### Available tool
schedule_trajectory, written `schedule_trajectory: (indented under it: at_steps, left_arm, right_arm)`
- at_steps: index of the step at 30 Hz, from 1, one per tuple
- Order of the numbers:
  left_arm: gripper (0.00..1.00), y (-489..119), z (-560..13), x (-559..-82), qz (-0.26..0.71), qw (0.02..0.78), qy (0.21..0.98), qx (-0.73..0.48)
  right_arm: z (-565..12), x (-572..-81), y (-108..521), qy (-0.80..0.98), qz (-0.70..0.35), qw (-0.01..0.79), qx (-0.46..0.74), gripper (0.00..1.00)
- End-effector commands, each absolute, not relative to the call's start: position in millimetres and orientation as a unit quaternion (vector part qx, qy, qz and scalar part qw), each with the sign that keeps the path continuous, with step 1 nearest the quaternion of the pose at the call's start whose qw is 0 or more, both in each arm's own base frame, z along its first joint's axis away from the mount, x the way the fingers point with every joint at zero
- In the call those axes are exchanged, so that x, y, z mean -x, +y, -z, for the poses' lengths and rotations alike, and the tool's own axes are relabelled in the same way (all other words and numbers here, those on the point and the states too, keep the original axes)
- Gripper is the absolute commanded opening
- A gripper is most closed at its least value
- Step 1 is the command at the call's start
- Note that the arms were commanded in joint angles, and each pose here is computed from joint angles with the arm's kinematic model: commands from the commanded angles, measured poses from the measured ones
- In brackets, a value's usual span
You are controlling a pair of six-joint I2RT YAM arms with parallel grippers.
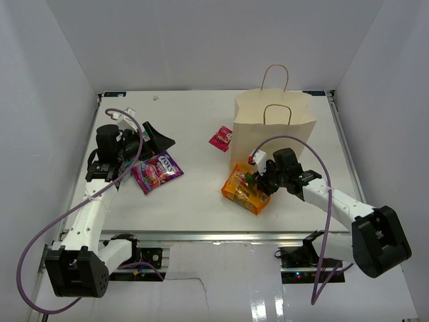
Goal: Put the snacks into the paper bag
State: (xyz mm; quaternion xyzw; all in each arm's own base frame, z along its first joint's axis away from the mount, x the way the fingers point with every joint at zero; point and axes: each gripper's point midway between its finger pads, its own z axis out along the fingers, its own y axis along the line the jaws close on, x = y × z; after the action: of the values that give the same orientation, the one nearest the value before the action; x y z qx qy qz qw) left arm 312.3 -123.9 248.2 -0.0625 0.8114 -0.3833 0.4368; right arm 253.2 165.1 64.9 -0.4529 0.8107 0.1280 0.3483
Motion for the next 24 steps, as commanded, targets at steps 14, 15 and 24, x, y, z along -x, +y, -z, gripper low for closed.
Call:
schedule_trajectory:
  at_steps: [14,15,24]
  left_arm:
    - [0.98,-123.6,-256.9,-315.2,0.379,0.449,0.808,0.051]
    - [0.98,-123.6,-258.0,-315.9,0.379,0.450,0.807,0.050]
    - [0.98,-124.5,-262.2,-316.9,0.381,0.452,0.805,0.047]
  right_arm:
    - [-97.3,-186.2,198.2,0.664,-0.270,0.326,0.617,0.08]
    - [-103.2,-182.9,199.6,0.635,-0.272,0.335,0.641,0.08]
    - [-182.3,-181.1,238.0,0.509,-0.318,0.401,0.692,0.08]
